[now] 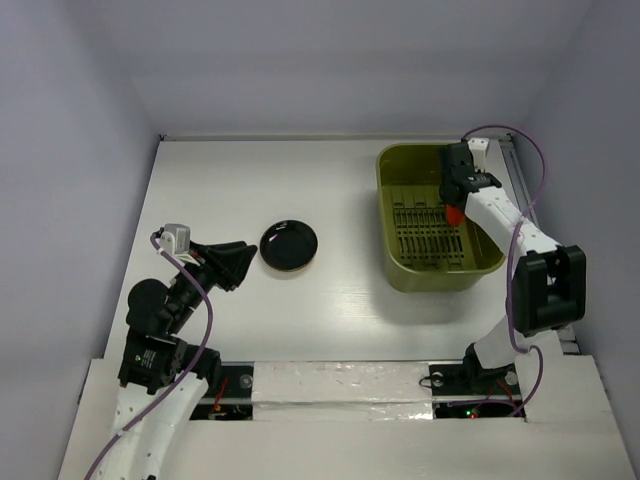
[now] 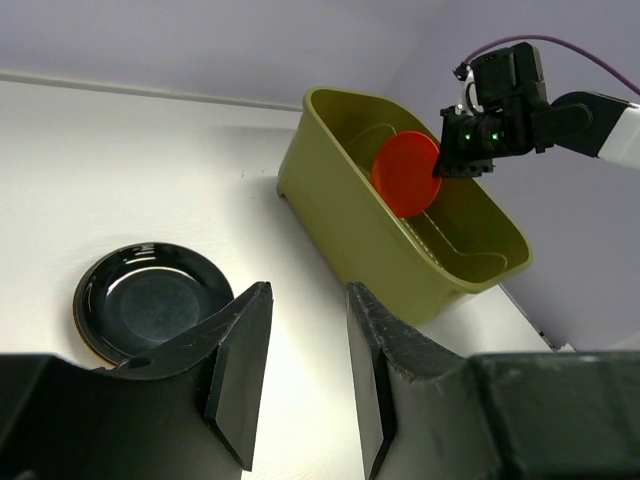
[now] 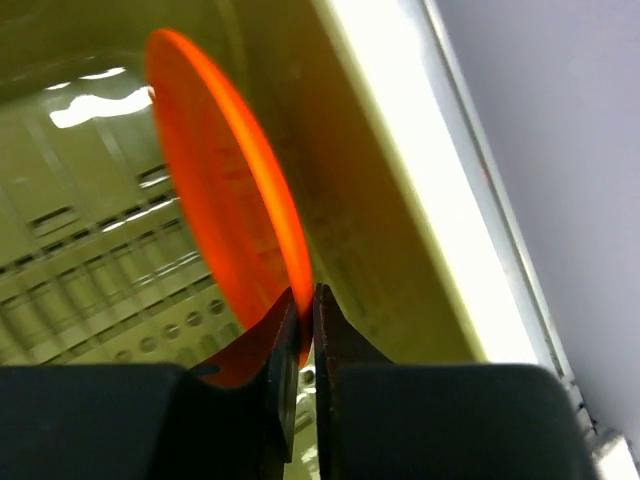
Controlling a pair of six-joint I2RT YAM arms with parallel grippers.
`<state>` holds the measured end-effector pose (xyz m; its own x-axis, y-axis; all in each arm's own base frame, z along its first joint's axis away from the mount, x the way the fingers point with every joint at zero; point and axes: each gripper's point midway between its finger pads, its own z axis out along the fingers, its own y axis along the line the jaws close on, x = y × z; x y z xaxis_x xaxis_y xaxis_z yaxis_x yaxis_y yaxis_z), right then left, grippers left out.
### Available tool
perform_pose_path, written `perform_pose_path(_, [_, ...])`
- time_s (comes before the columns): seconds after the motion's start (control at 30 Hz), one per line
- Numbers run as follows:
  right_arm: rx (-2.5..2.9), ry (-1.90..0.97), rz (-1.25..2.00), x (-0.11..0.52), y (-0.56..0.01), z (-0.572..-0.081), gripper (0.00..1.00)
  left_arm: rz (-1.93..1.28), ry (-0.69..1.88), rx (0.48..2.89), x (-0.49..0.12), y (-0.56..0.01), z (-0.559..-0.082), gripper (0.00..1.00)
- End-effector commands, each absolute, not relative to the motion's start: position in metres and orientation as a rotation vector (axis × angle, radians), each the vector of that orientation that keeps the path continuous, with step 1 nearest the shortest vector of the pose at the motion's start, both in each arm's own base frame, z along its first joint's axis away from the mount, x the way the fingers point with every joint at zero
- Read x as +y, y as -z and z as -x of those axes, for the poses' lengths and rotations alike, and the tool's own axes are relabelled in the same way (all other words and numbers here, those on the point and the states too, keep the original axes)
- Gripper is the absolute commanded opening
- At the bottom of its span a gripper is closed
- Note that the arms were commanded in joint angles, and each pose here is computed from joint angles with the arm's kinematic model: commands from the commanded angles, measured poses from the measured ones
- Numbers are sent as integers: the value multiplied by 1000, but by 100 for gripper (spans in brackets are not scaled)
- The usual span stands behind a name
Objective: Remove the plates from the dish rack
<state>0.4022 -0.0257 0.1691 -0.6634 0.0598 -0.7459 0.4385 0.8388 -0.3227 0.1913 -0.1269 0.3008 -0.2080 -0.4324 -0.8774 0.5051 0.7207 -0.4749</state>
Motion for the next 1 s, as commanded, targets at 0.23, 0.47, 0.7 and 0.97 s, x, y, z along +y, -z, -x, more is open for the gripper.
perform_pose_path(0.23, [2097,687,-364,-32,-255,-391,0,-75,856,1513,-127,-312,-189,33])
perform_pose_path(0.47, [1963,474,-330,0,-332,-369,0,-69,854,1518,-126,-311,-190,33])
perform_pose_path(0.7, [1884,-398,47,189,-342,-350,0,-62,845,1520,-125,-311,-192,35])
perform_pose_path(0.97, [1951,-875,153,347,-277,-350,0,-46,827,1530,-122,-309,-195,52])
